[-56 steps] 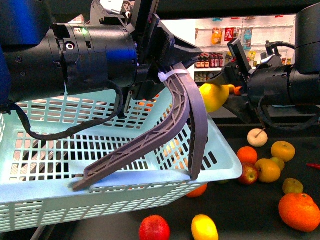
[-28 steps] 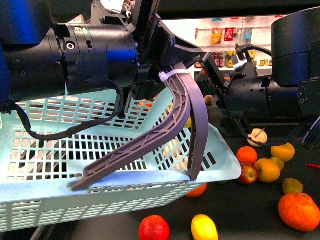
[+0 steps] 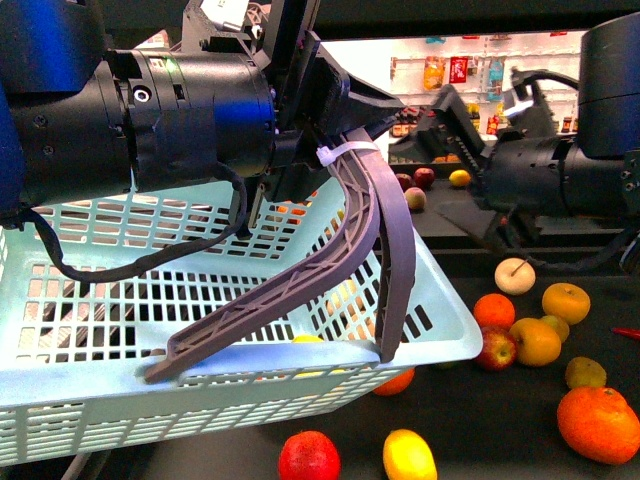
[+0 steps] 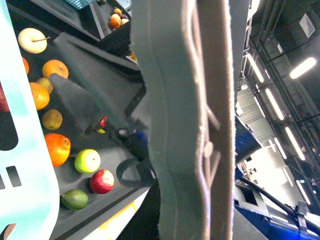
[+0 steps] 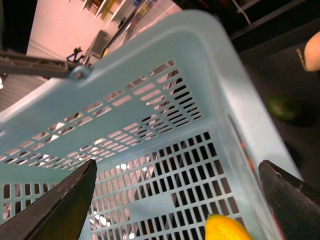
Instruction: Pick lemon from shelf
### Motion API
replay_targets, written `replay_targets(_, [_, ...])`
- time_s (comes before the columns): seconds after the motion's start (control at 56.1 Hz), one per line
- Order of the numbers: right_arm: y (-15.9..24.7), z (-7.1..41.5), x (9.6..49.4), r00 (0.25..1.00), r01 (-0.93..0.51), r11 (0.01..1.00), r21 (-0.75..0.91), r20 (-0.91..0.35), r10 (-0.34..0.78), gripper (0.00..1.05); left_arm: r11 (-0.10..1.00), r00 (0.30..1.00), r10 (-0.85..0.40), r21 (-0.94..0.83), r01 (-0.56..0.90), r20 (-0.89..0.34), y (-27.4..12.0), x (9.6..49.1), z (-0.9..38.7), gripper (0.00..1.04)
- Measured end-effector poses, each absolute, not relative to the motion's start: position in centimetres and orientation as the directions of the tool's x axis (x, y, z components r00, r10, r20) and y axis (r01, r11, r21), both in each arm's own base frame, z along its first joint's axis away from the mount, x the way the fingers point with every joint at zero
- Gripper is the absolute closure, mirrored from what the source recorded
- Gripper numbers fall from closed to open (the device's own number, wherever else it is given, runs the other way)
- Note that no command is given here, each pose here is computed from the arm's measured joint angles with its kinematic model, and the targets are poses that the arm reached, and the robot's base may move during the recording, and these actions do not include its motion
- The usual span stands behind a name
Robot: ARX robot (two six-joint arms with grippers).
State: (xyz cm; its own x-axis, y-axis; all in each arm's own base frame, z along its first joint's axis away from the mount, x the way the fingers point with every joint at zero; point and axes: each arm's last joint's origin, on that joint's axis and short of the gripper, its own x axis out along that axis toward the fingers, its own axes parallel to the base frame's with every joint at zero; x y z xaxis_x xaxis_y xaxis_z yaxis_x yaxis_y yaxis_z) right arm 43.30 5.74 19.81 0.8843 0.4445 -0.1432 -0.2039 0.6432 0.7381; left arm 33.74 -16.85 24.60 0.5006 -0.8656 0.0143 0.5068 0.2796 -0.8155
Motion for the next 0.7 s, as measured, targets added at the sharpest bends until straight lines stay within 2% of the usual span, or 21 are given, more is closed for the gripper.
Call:
replay_targets(0.071, [3.6, 19.0, 44.5, 0.922, -0.127, 0.682, 0.72, -0.167, 0.349, 0.07, 0.279, 0.5, -0.866, -0.816, 0.506, 0.014, -16.8, 33.7, 24.6, 0.97])
replay_targets(0.125, [1.0, 16.7, 45.6, 0.947, -0.002, 0.741, 0.672, -0.236, 0.216, 0.07, 0.279, 0.501, -0.866, -0.816, 0.506, 0.014, -16.8, 33.7, 24.6, 0.97])
replay_targets(0.16, [0.1, 15.6, 45.9, 0.949, 0.045, 0.757, 0.652, -0.266, 0.172, 0.07, 0.279, 0.501, -0.866, -0.816, 0.506, 0.014, -16.8, 33.7, 24.6, 0.97])
replay_targets(0.25, [-1.6, 12.1, 46.7, 0.931, 0.161, 0.828, 0.536, -0.361, 0.053, 0.07, 0.279, 0.5, -0.866, -0.816, 0.506, 0.014, -16.8, 33.7, 24.6, 0.97])
replay_targets(0.339, [-2.2, 7.8, 47.4, 0.872, 0.255, 0.909, 0.33, -0.485, -0.069, 0.07, 0.277, 0.498, -0.867, -0.817, 0.506, 0.014, -16.9, 33.7, 24.6, 0.97])
replay_targets(0.517, [-1.0, 0.4, 46.5, 0.741, 0.184, 0.982, 0.043, -0.662, -0.11, 0.07, 0.279, 0.5, -0.866, -0.816, 0.506, 0.014, -16.8, 33.7, 24.6, 0.97])
replay_targets(0.571, [-0.3, -1.6, 45.9, 0.701, 0.147, 0.989, -0.001, -0.705, -0.105, 0.07, 0.279, 0.5, -0.866, -0.816, 0.506, 0.014, -16.8, 33.7, 24.6, 0.97])
replay_targets(0.695, [0.7, -3.2, 45.4, 0.676, 0.096, 0.995, -0.027, -0.732, -0.085, 0.07, 0.279, 0.501, -0.866, -0.816, 0.506, 0.014, -16.8, 33.7, 24.6, 0.97])
